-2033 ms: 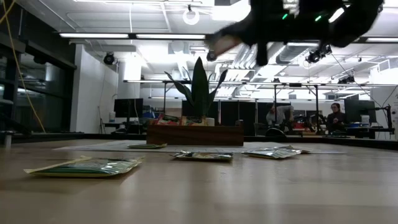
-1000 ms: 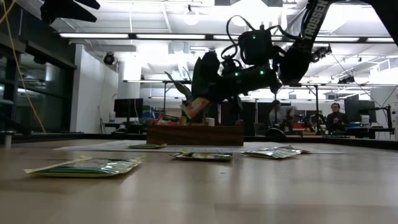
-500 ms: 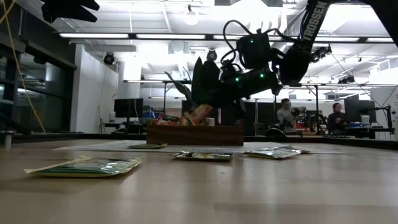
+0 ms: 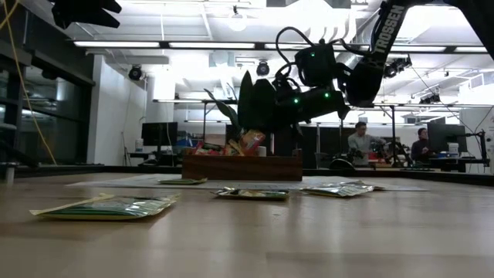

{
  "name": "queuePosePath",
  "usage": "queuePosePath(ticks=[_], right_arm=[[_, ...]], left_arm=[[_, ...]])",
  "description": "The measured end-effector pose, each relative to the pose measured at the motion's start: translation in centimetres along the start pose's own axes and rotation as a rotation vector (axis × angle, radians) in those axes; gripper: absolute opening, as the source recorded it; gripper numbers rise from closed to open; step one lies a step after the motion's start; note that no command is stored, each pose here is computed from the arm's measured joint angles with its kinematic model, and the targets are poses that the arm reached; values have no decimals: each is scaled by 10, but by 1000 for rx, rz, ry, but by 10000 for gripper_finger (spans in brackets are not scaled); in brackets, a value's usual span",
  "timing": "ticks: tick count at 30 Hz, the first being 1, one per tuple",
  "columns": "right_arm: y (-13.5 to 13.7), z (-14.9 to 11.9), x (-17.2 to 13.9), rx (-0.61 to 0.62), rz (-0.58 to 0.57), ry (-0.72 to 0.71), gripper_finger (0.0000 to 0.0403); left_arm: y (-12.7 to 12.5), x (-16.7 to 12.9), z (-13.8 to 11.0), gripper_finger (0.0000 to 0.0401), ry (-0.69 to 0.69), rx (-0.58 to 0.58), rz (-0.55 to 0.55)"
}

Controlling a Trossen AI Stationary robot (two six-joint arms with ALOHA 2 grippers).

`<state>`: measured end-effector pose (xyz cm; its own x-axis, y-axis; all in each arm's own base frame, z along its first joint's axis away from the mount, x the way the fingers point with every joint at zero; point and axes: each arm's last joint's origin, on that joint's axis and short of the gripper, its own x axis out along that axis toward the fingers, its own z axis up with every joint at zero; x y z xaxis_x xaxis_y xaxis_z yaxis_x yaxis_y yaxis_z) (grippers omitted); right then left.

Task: Pick & Place Tea
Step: Put the orange tea bag into the middle section of the wooden organizer

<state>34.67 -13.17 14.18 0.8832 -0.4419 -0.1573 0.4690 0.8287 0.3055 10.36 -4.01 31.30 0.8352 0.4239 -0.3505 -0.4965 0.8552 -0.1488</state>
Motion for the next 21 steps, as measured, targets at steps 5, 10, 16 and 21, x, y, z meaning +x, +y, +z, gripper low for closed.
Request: queuePosePath(ticks=[5,10,16,21], right_arm=[[1,-2,0,-51,54,32,0],[1,-2,0,-66,62,39,0],[2,0,2,-74,52,33,0],[6,9,10,-103,59,47,0]], left_arm=[[0,0,0,198,0,0,0],[0,0,0,198,2,2,1],[0,0,0,198,2,3,1],[0,0,0,198,2,3,1]])
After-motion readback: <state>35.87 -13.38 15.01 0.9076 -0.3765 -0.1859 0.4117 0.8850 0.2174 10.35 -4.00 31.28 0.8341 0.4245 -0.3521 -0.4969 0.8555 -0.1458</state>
